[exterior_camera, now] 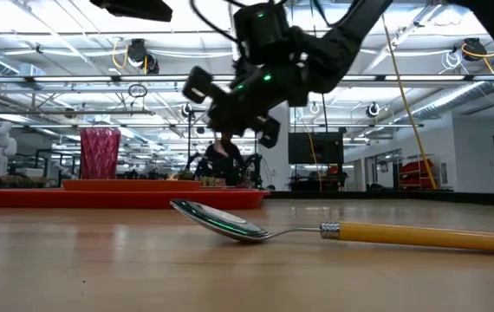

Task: Pick and place plate/cup/fork/spoon on tray
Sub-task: Put the orange fork on the orange tray to the right of the light orange plate

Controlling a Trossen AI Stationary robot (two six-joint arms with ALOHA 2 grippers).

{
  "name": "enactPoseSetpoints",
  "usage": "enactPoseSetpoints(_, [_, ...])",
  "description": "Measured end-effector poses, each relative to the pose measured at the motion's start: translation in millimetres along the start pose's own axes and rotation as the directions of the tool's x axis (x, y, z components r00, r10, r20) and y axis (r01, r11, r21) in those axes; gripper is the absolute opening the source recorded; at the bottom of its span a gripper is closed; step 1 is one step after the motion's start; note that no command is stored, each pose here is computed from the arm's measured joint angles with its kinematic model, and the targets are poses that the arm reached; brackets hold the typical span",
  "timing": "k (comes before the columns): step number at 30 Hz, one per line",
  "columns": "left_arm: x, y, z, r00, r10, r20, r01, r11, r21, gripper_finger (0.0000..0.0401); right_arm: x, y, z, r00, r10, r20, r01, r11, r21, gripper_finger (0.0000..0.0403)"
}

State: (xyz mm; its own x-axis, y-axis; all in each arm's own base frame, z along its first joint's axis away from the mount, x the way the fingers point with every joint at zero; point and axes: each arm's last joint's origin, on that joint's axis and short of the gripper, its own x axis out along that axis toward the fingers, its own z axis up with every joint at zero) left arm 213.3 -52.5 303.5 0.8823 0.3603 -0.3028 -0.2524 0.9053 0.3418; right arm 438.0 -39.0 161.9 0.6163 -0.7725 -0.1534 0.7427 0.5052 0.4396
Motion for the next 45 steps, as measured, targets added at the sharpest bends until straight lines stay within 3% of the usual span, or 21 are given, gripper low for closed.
enactPoseSetpoints(6, [0.0, 0.0, -0.1, 1.000, -0.001, -0.001, 0.001, 1.000, 0.000, 0.0157, 22.3, 4.4, -19.7, 0.999, -0.041, 0.003, 0.041, 0.999, -0.012, 0.0006])
enactPoseSetpoints(10, [0.0, -0.1, -1.2, 1.000, -0.002, -0.011, 0.002, 1.000, 0.004, 0.0157, 21.9, -2.8, -24.6, 0.988, -0.153, 0.031, 0.153, 0.988, -0.018, 0.0006])
enactPoseSetpoints(15, [0.0, -0.1, -1.2, 1.000, -0.001, -0.011, 0.001, 1.000, 0.004, 0.0157, 21.1, -4.2, -27.0, 0.987, -0.163, 0.014, 0.163, 0.987, -0.002, 0.0006])
enactPoseSetpoints(20, [-0.6, -1.0, -1.1, 1.000, -0.006, -0.009, 0.006, 1.000, 0.005, 0.0157, 17.6, -9.4, -32.9, 0.972, -0.236, 0.016, 0.237, 0.971, -0.022, 0.0006])
enactPoseSetpoints(33, [-1.7, -2.5, 0.4, 1.000, -0.012, 0.006, 0.012, 1.000, -0.001, 0.0157, 26.8, -17.9, -59.3, 0.979, -0.205, 0.010, 0.203, 0.976, 0.076, 0.0006])
enactPoseSetpoints(45, [-1.8, -2.6, 0.7, 1.000, -0.013, 0.008, 0.013, 1.000, 0.000, 0.0157, 42.5, -31.7, -52.1, 0.977, -0.210, -0.038, 0.212, 0.973, 0.086, 0.0006])
